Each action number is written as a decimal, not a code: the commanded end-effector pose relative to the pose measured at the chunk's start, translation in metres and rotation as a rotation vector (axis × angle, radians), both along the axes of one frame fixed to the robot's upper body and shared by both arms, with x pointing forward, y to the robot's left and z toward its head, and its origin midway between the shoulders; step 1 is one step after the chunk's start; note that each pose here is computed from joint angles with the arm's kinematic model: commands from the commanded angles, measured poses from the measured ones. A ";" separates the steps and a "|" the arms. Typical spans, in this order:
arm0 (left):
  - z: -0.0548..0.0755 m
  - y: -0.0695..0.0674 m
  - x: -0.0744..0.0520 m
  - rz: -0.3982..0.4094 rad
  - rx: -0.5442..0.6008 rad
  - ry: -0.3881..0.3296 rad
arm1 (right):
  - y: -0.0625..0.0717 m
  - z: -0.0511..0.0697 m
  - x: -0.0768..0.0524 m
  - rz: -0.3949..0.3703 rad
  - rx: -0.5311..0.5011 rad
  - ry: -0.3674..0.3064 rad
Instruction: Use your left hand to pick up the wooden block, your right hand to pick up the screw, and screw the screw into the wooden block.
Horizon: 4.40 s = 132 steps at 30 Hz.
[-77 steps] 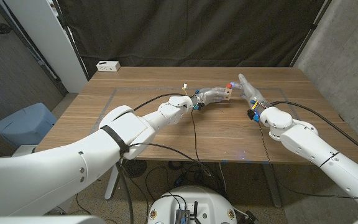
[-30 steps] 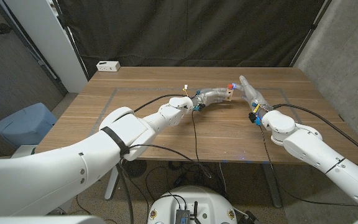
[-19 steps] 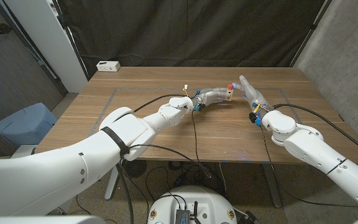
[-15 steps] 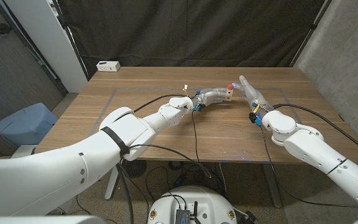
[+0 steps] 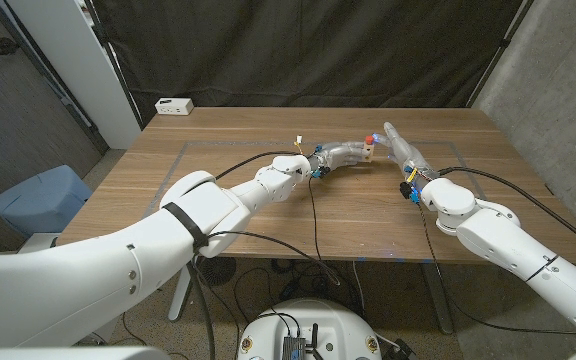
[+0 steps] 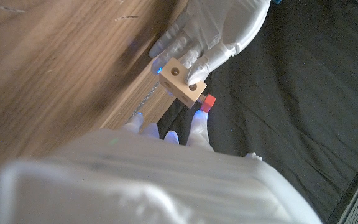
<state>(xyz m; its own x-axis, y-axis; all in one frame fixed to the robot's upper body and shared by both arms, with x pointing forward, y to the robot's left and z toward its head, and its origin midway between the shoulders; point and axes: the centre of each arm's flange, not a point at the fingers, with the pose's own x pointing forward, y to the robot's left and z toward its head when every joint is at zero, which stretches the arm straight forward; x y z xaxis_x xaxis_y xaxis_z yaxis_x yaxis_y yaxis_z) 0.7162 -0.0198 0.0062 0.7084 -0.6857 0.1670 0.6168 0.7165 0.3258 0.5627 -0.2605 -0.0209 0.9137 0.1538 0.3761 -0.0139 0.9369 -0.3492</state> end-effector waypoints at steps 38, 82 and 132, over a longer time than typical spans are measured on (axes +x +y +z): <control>0.001 -0.001 0.001 0.015 0.008 0.012 | 0.008 -0.006 -0.009 0.010 -0.022 0.012; 0.000 -0.004 -0.002 -0.007 0.014 -0.007 | -0.025 0.009 0.000 -0.025 0.008 -0.016; 0.002 -0.005 -0.001 0.004 0.020 0.000 | -0.007 0.016 0.019 0.033 -0.021 -0.009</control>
